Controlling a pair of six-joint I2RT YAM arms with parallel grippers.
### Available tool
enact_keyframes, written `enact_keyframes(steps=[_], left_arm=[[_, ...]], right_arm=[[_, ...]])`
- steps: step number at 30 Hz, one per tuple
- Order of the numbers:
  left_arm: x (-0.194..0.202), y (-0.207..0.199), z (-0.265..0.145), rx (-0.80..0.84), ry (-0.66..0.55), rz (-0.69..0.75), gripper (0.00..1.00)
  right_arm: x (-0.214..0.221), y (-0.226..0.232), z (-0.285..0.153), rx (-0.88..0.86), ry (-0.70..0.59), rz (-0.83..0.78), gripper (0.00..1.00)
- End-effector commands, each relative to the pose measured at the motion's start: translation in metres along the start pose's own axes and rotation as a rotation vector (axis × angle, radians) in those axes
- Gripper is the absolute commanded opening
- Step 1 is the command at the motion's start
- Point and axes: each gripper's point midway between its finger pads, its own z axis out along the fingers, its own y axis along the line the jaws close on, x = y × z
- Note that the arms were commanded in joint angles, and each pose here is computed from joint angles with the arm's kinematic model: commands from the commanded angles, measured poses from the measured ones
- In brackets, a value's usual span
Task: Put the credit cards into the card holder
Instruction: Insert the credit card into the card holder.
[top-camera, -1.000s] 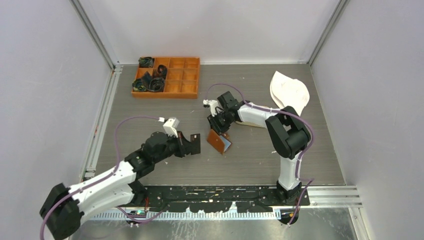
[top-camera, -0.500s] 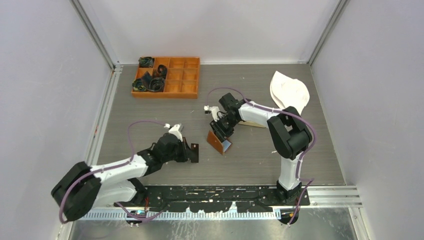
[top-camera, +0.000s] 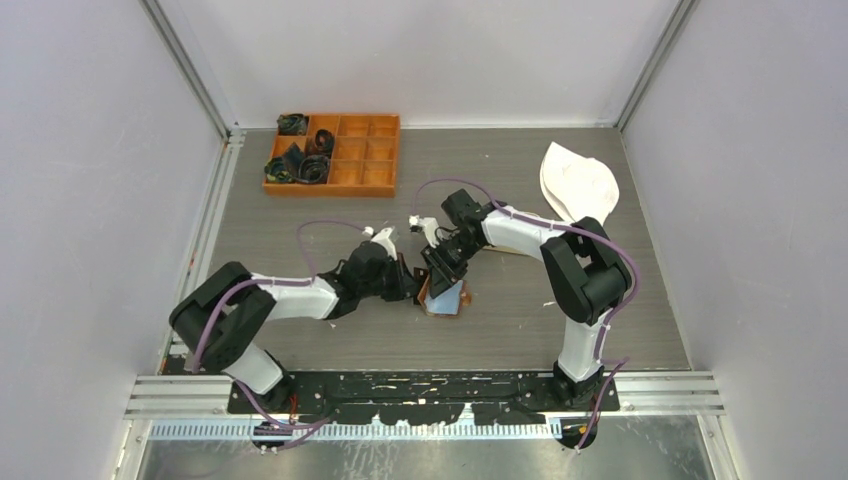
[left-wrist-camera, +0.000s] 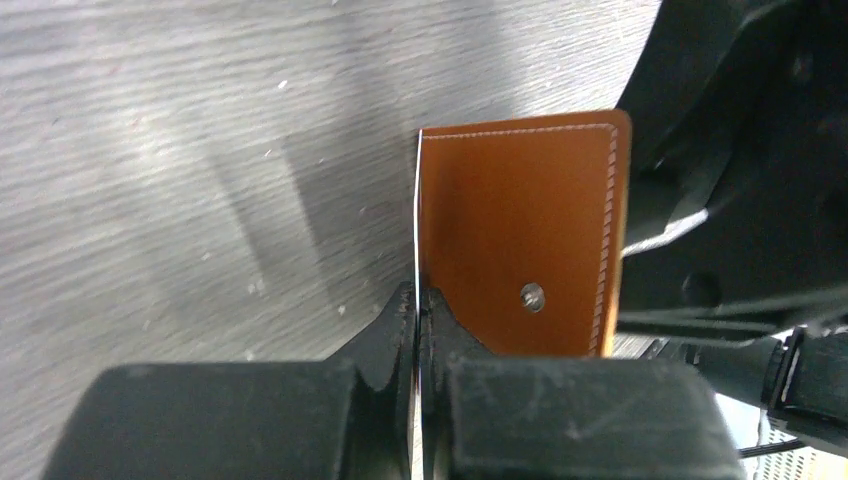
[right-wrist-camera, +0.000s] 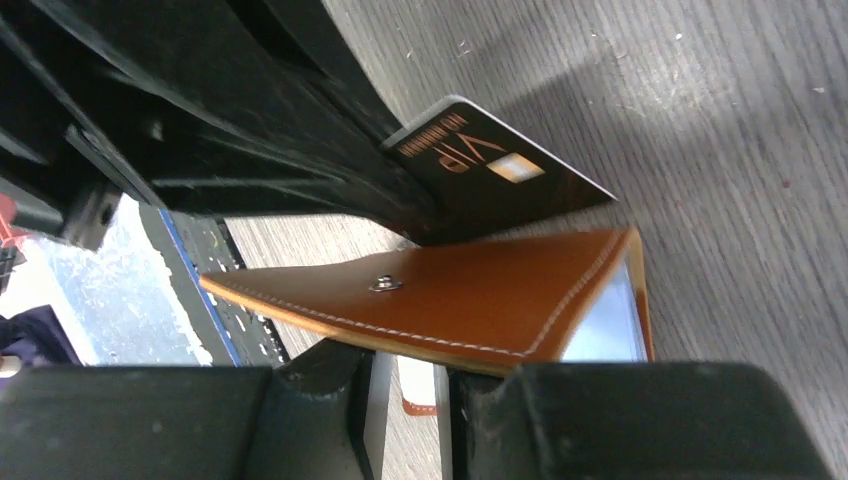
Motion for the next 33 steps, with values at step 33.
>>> enact_keyframes(steps=[33], left_arm=[[-0.041, -0.075, -0.115, 0.32, -0.101, 0.176, 0.0]], right_arm=[[-0.027, -0.061, 0.006, 0.284, -0.09, 0.202, 0.29]])
